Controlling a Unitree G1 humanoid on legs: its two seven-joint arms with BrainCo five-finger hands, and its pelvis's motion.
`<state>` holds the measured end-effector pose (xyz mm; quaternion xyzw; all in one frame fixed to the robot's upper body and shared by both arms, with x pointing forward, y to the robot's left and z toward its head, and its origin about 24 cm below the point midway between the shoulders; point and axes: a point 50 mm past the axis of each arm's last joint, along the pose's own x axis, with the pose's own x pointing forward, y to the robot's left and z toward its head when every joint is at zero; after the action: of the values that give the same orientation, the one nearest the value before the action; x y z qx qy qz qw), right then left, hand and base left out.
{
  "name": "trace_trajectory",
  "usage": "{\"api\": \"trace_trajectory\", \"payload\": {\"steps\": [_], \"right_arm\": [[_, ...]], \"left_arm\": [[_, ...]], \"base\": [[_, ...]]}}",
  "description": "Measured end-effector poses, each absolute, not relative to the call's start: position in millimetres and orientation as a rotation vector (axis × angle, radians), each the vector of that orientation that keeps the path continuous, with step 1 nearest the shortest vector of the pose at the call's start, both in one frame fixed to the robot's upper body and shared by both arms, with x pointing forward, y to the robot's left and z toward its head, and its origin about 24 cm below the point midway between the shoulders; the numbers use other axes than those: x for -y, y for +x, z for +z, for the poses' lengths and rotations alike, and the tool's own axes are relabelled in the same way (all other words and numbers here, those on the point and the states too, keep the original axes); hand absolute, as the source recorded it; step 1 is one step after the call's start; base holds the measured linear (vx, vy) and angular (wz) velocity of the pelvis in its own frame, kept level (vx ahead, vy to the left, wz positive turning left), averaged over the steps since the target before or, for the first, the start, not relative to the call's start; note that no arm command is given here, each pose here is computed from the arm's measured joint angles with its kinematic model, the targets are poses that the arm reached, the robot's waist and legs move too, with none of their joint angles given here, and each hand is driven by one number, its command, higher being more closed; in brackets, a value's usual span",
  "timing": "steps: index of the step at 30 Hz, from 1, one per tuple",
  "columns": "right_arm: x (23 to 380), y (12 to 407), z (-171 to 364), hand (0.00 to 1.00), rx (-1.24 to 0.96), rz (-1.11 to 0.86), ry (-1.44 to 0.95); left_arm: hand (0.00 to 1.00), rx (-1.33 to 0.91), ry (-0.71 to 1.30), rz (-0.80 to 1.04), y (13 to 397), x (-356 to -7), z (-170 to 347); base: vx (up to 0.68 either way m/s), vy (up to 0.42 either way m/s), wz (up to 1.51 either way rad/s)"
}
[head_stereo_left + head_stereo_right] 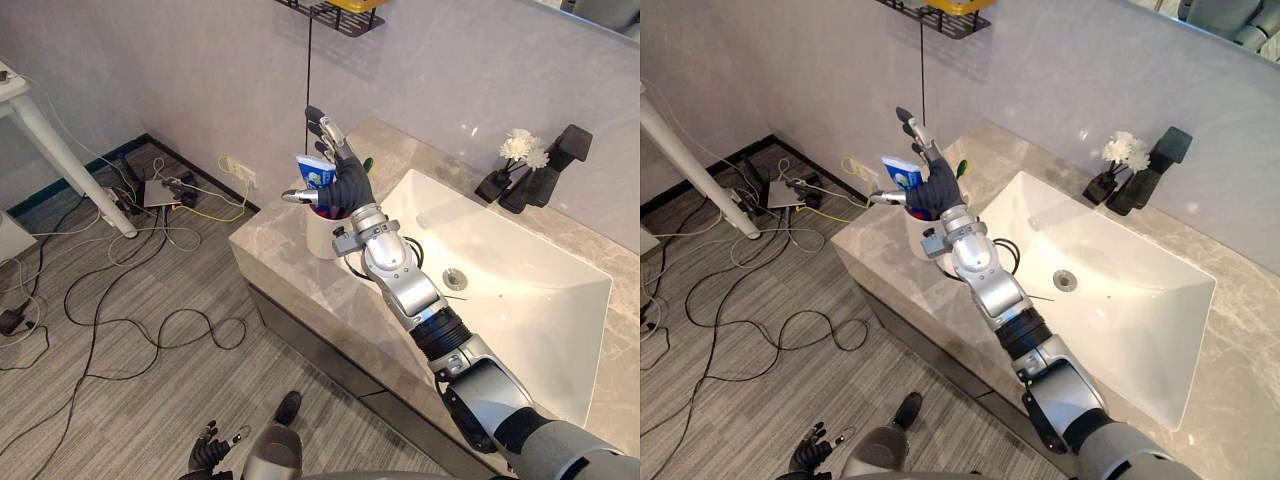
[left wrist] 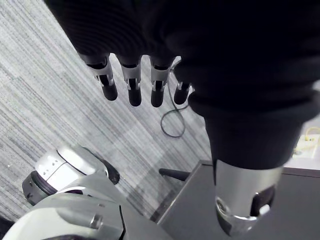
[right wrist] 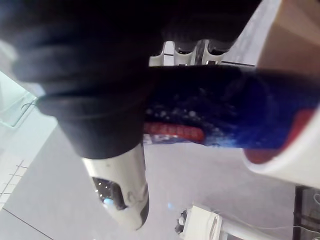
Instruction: Organize washtable
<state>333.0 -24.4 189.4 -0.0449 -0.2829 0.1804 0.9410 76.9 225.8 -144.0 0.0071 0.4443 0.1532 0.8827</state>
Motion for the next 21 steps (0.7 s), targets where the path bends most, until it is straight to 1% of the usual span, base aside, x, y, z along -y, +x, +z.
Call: {"api": "trace_trajectory", "payload": {"steps": [4,14,21], "right_arm": [[24.3,332.9,189.4,0.0,0.577,0.369,-0.091],[22.3,334.3,200.5,0.0,0.603,0.398,-0.084],[31.2,330.5,213.7,0.0,0.653,0.426,-0.071]], "left_arm": [[0.0,-0.929,0.036,0.289,77.2,-225.4,-143.9],[0.0,-0.942,0.037,0.288,73.6,-226.4,-144.9],[0.0,-0.954,0.032,0.277,71.7,-226.5,-145.9]], "base": [[0.0,0.0,0.0],[0.0,-0.001,-0.01],[0.0,-0.005,-0.03]]}}
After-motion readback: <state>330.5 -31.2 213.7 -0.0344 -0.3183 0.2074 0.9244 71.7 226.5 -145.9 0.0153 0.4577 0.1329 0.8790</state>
